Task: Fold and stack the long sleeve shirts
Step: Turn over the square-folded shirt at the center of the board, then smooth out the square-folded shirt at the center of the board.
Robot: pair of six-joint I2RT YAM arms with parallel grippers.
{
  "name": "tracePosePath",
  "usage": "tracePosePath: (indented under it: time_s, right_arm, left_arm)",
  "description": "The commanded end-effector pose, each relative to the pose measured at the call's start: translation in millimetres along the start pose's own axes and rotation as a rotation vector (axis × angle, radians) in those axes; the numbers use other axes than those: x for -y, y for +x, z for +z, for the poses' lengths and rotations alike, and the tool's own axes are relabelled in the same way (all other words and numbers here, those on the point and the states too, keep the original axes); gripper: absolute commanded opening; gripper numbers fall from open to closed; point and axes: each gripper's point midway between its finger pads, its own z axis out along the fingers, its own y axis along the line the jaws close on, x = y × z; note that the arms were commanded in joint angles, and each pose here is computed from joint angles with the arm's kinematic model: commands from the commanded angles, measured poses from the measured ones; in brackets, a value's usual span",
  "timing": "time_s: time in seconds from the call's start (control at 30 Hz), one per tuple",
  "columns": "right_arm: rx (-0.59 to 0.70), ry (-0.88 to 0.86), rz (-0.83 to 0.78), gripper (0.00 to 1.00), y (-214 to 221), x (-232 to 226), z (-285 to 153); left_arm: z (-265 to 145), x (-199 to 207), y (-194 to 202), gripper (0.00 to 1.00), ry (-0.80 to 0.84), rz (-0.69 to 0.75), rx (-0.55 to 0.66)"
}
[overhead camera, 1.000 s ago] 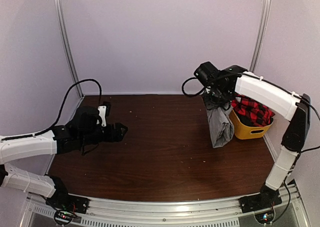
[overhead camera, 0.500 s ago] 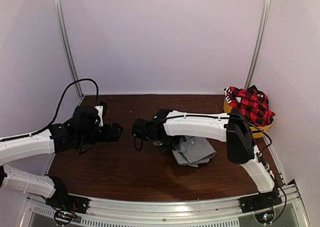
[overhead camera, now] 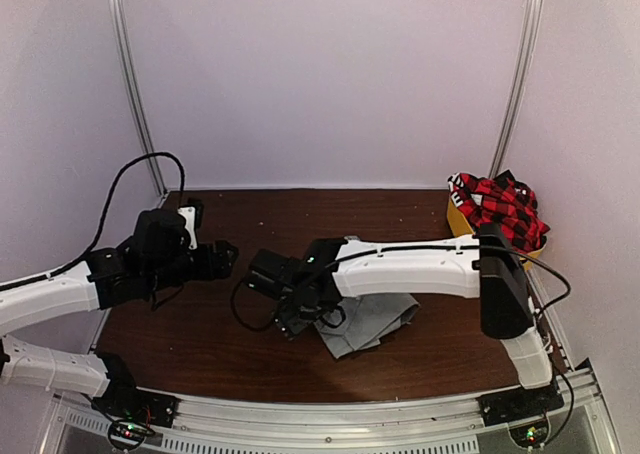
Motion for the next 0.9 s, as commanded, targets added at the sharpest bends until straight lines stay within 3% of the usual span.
tracePosePath:
  time_s: [0.0,0.43,0.7,0.87]
  right_arm:
    - [0.201,-0.197,0.125,0.87,-37,25,-68]
    - [0.236,-0.250,0.446,0.87,33,168,-56]
    - [0.200,-0.288,0.554,0.86,80,194,-35]
    - [0.194,-0.359,0.596,0.87,100,191,-28]
  left_arm:
    - [8,9,7,0.87,0.073,-0.037,0.000]
    - [38,79,55,0.84,0.456,-0.128,-0.131]
    - [61,123,90,0.81,0.544,-0.131,-0.239]
    - [80,145,112,0.72,0.570,-0.122,-0.308]
